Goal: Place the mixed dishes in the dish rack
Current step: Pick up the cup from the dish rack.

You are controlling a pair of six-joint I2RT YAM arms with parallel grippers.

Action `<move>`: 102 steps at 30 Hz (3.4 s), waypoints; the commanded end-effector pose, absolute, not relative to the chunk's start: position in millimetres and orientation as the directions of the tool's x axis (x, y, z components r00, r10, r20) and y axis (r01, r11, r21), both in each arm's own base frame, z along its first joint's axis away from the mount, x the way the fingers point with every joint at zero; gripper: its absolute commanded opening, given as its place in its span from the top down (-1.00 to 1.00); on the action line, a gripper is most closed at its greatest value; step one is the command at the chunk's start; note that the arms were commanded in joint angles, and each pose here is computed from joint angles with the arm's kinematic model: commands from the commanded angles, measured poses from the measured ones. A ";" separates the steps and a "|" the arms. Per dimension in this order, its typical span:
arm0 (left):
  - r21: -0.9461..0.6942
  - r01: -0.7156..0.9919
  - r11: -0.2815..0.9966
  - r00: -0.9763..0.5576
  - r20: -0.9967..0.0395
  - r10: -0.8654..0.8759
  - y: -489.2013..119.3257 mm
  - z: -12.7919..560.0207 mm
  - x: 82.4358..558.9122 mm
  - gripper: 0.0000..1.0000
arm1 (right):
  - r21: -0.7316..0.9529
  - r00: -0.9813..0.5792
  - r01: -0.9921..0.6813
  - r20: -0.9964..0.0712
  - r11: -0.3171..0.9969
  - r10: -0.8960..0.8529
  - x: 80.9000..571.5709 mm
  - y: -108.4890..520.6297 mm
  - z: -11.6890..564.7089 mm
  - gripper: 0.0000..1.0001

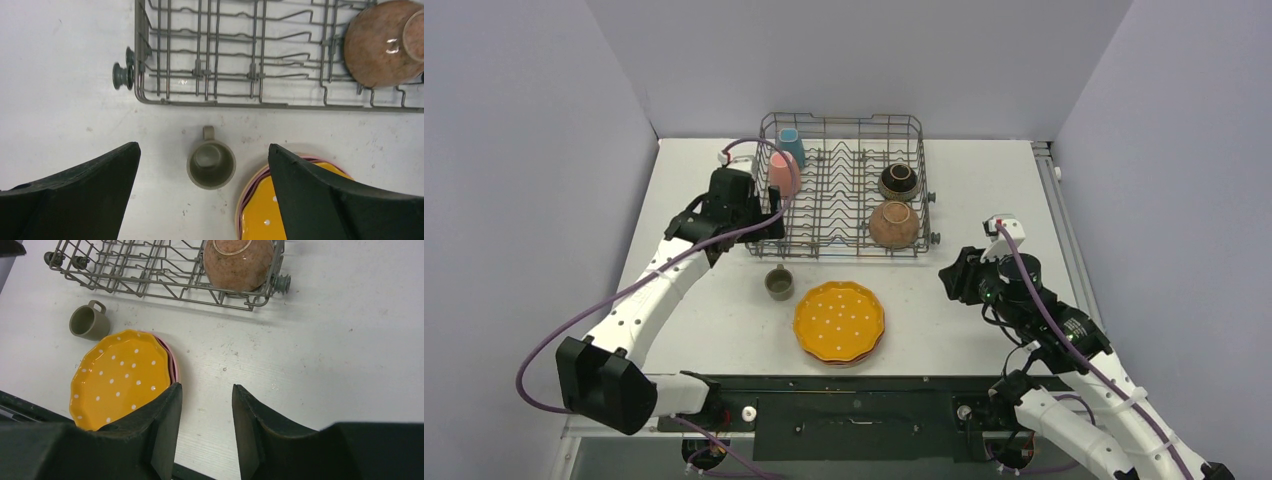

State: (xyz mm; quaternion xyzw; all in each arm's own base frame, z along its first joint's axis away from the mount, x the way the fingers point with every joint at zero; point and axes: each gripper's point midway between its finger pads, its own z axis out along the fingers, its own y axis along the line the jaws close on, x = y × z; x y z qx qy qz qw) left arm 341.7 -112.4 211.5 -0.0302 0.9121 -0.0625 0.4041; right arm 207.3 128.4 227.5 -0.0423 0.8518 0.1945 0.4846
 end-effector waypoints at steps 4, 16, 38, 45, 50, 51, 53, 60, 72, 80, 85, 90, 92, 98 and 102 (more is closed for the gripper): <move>-0.240 -0.042 0.970 -0.675 -0.709 -0.205 -116.4 192.9 317.4 -0.88 | 0.285 -0.531 -0.247 -0.839 0.926 0.117 212.7 129.3 224.9 0.28; -0.282 -0.073 0.957 -0.748 -0.619 -0.240 -123.7 139.1 302.2 -0.49 | 0.308 -0.569 -0.257 -0.814 0.916 0.114 216.0 141.5 215.0 0.33; -0.184 -0.176 0.967 -0.814 -0.526 -0.248 -113.2 68.2 301.0 0.19 | 0.318 -0.601 -0.277 -0.793 0.907 0.095 212.5 153.7 200.3 0.35; -0.173 -0.180 0.968 -0.826 -0.507 -0.244 -114.5 59.5 300.8 0.40 | 0.316 -0.608 -0.286 -0.790 0.905 0.084 211.9 156.6 197.1 0.35; -0.168 -0.173 0.970 -0.835 -0.498 -0.235 -115.8 56.9 301.4 0.61 | 0.311 -0.612 -0.294 -0.788 0.904 0.072 212.3 159.3 195.8 0.35; -0.169 -0.173 0.970 -0.836 -0.495 -0.235 -116.2 56.4 301.3 0.64 | 0.309 -0.612 -0.296 -0.788 0.904 0.069 212.5 159.5 195.7 0.35; -0.171 -0.167 0.971 -0.841 -0.489 -0.230 -117.4 55.2 300.3 0.74 | 0.305 -0.613 -0.302 -0.788 0.903 0.061 212.6 160.9 195.6 0.35; -0.155 -0.142 0.978 -0.848 -0.490 -0.201 -118.5 60.6 295.2 1.00 | 0.299 -0.618 -0.318 -0.785 0.900 0.043 213.7 166.0 195.9 0.35; -0.213 -0.062 0.975 -0.809 -0.562 -0.175 -122.0 120.3 285.1 1.00 | 0.316 -0.605 -0.339 -0.794 0.886 0.052 212.6 174.0 200.2 0.33; -0.353 0.063 0.933 -0.828 -0.541 -0.149 -155.0 147.1 264.6 1.00 | 0.375 -0.606 -0.386 -0.792 0.843 0.075 206.4 189.0 209.1 0.27; -0.397 0.168 0.902 -0.822 -0.561 -0.094 -180.6 166.8 253.4 1.00 | 0.402 -0.603 -0.414 -0.793 0.816 0.085 201.9 198.7 215.5 0.24; -0.532 0.227 0.815 -0.829 -0.545 -0.125 -214.0 184.6 245.0 1.00 | 0.478 -0.604 -0.455 -0.786 0.751 0.134 196.7 217.5 227.1 0.20; -0.589 0.248 0.769 -0.836 -0.531 -0.137 -225.4 191.4 241.4 1.00 | 0.523 -0.615 -0.466 -0.771 0.713 0.164 193.9 225.9 230.6 0.17; -0.692 0.293 0.660 -0.849 -0.505 -0.152 -247.4 205.2 235.1 1.00 | 0.635 -0.645 -0.462 -0.720 0.619 0.256 187.8 241.3 237.5 0.14; -0.750 0.305 0.587 -0.857 -0.485 -0.174 -258.7 216.1 231.9 1.00 | 0.659 -0.641 -0.467 -0.712 0.589 0.289 186.6 243.4 243.6 0.11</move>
